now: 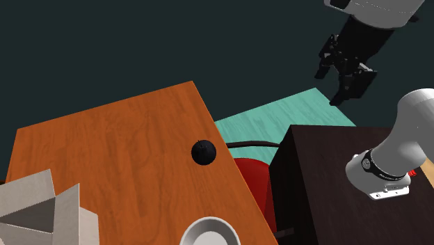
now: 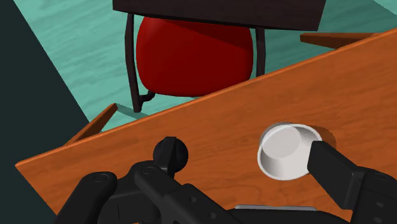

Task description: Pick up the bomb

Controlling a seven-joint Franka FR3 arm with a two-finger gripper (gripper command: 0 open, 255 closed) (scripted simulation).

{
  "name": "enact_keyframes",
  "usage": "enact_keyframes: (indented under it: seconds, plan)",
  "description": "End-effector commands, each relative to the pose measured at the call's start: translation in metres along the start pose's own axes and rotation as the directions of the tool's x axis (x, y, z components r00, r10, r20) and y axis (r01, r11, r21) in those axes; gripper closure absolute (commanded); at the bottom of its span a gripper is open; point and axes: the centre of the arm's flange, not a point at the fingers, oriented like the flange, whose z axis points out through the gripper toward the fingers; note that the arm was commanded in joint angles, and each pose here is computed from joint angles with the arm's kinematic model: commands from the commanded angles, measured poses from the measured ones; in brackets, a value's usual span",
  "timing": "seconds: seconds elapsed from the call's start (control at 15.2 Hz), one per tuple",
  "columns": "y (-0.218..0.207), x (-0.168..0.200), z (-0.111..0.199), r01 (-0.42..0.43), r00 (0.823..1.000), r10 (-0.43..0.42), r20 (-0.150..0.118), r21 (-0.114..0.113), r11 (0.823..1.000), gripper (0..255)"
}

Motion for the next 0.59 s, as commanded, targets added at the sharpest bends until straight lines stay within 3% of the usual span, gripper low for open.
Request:
enact_keyframes:
  seconds: [0.0,0.53]
  plan:
    - [0.0,0.0,0.0,0.0,1.0,0.0,0.0,0.0,1.0,0]
    - [0.028,0.063,0.081,0.053,0.998,-0.053,0.013,-0.004,0.999,0]
